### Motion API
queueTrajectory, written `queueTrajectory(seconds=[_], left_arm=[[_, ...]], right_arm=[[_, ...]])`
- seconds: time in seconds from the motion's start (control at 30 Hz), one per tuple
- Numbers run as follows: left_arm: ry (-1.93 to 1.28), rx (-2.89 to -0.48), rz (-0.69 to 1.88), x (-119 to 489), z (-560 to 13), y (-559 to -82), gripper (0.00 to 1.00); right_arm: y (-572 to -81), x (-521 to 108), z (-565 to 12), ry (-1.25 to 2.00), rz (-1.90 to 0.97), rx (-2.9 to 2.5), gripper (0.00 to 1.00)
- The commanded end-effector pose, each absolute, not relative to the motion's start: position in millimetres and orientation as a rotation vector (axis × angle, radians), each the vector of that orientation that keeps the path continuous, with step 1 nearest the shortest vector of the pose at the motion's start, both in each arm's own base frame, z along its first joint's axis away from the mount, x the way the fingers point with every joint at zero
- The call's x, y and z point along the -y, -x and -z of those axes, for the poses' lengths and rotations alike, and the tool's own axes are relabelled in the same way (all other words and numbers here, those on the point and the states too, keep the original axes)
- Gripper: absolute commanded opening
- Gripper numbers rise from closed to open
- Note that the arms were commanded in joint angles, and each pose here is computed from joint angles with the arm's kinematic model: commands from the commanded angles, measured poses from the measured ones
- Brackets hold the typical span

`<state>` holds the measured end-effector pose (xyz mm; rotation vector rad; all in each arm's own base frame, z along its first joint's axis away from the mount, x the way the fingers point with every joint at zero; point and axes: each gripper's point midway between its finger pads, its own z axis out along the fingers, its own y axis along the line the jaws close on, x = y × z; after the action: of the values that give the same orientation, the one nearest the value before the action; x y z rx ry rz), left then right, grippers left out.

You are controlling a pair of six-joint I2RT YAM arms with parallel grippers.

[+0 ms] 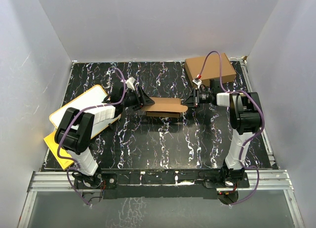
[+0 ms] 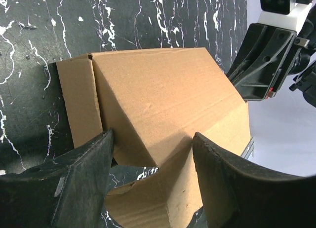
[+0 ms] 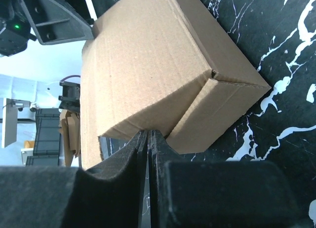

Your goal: Fold the paper box

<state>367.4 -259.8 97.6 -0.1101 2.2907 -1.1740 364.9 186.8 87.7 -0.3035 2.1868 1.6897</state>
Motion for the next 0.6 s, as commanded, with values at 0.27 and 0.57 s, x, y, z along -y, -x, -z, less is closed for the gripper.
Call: queueTrajectory(seconds=[0.27, 0.57], left_arm=[[0.068, -2.318, 1.169, 262.0, -95.6, -358.2, 0.61], [0.037, -2.378, 1.060, 251.9, -86.9, -358.0, 0.58]], right_arm=[[-381.2, -170.3, -82.8, 0.307, -1.550, -2.201, 0.15], [-383.5, -162.2, -77.3, 0.337, -1.450, -2.235, 0.15]])
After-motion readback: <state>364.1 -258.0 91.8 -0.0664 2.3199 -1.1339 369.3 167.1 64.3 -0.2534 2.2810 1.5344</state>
